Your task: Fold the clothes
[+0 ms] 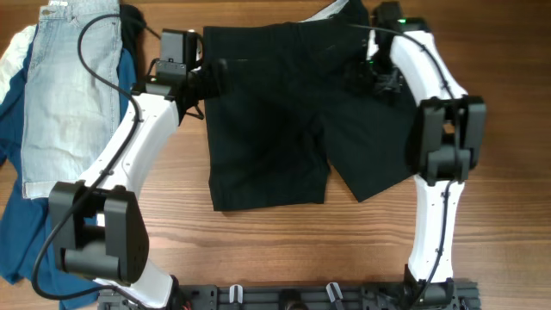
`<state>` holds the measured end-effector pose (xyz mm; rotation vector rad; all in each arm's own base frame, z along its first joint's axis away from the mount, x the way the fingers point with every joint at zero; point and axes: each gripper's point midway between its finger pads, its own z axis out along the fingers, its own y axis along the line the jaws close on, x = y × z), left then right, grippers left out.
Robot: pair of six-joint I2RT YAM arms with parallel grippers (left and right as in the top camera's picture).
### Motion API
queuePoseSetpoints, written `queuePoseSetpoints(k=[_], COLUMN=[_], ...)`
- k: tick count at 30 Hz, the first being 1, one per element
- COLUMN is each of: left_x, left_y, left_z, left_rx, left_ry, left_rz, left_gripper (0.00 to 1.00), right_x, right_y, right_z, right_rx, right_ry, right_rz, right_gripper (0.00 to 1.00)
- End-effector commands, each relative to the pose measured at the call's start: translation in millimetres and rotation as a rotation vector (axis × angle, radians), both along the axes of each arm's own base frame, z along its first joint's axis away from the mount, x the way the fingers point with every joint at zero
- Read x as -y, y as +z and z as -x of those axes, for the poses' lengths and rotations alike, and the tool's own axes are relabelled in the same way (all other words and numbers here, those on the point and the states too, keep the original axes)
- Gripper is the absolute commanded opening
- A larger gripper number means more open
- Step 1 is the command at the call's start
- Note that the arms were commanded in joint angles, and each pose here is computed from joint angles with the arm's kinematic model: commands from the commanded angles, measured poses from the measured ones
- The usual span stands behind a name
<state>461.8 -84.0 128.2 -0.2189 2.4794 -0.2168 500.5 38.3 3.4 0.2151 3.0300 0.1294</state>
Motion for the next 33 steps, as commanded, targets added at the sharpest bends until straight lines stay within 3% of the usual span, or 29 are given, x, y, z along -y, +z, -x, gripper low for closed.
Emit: queuePoseSetpoints(k=[1, 4, 8, 12, 19, 22, 30, 33], left_x=[12, 20, 30, 27, -9, -17, 5, 5], left_y=[-6, -18, -32, -43, -79, -81, -115, -118], left_z=[-13, -24, -47, -76, -114, -115, -89, -88], left_rx=[0.034, 0.049, 0.112, 0.205, 0.116, 0.111, -0.01, -0.017], left_ry=[-0.057, -0.073, -0.113, -0.133, -0.125, -0.119, -0.277, -0.277], left_rz=[-0.03, -0.01, 0.007, -0.02, -0.02, -0.002, 0.09, 0.09], left_gripper=[1.0, 1.0, 1.0, 1.0, 0.94, 0.88, 0.88, 0.75], right_x=[73, 103, 96, 77, 21, 5, -23, -22], right_y=[-46, -45, -27, 17, 100, 119, 125, 132], right_z=[11, 5, -7, -17, -8, -7, 5, 6], right_rx=[-0.082, -0.042, 0.016, 0.089, 0.177, 0.215, 0.186, 0.198], right_ry=[-0.099, -0.126, -0.104, -0.056, 0.055, 0.087, 0.13, 0.138], right_rz=[0.058, 0.019, -0.126, -0.117, -0.115, -0.116, -0.202, -0.195], right_gripper=[0.99, 1.0, 0.95, 0.96, 0.96, 0.96, 0.96, 0.96])
